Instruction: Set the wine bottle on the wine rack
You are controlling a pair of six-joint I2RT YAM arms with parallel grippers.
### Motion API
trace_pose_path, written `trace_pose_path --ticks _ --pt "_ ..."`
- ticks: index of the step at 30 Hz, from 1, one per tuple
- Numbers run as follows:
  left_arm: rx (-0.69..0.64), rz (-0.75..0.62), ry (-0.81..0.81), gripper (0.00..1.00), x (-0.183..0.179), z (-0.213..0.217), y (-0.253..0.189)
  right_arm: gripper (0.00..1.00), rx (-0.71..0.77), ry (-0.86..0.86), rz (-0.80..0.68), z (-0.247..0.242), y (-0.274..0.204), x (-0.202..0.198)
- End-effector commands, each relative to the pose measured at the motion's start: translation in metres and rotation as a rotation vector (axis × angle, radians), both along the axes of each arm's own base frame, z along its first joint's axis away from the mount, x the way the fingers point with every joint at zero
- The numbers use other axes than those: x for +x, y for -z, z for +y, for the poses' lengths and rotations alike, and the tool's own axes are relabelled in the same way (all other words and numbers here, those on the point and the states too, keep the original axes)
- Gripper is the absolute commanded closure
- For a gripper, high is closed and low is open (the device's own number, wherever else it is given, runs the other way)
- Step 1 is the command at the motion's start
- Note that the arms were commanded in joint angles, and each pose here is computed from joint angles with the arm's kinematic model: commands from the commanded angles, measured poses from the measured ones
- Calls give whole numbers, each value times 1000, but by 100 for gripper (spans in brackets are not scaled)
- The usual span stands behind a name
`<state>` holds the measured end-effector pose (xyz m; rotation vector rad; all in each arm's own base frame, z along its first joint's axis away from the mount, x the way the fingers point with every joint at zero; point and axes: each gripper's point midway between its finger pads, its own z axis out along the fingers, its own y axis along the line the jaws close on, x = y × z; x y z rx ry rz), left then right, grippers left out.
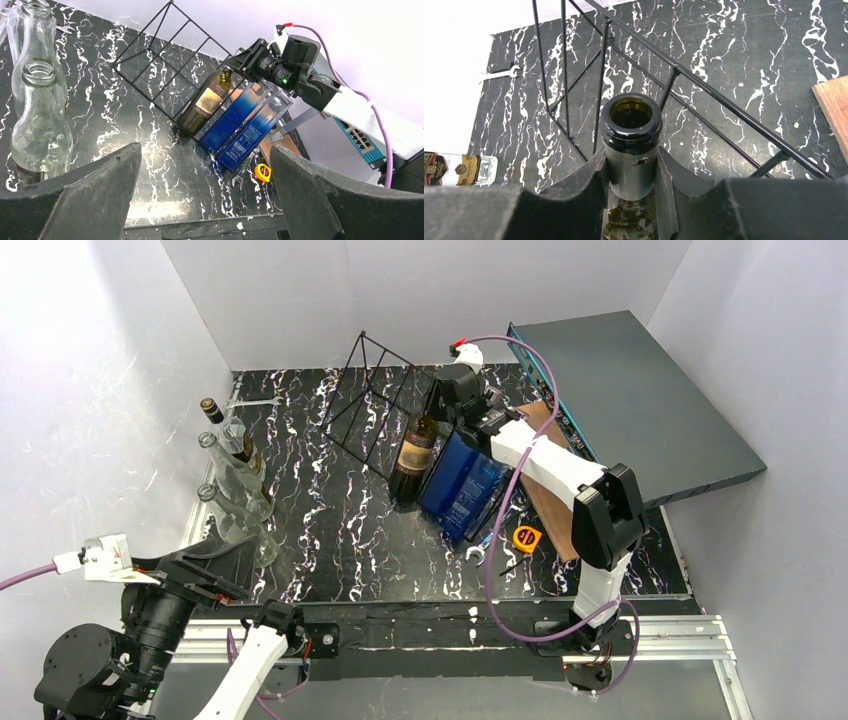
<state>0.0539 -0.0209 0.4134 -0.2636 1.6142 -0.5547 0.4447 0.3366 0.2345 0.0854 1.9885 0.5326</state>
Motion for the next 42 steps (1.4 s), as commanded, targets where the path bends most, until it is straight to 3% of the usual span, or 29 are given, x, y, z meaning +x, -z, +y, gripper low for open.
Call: trace_pose_path --ticks 1,6,11,24,26,29,31,35,42 --pt "12 10 4 1 8 -3 0 99 92 51 -40 1 -35 9" --pt "21 7 1 1 8 -2 -1 98 59 70 -16 -2 -23 13" --pt "17 12 2 1 7 -2 2 83 34 100 0 -5 -14 16" --pt "13 16 1 1 7 -2 3 66 14 321 69 -32 8 26" --pt "14 13 2 1 7 -2 2 60 -1 332 70 -33 10 27" --pt "5 23 3 1 8 -3 4 38 -27 362 90 -36 14 30" --pt "13 11 -5 1 7 -1 1 29 -35 357 100 -33 15 30" --pt "13 17 -2 1 7 -1 4 16 -83 325 72 -22 -4 16" --pt "5 20 0 1 6 -2 6 12 -96 305 57 -19 -19 -4"
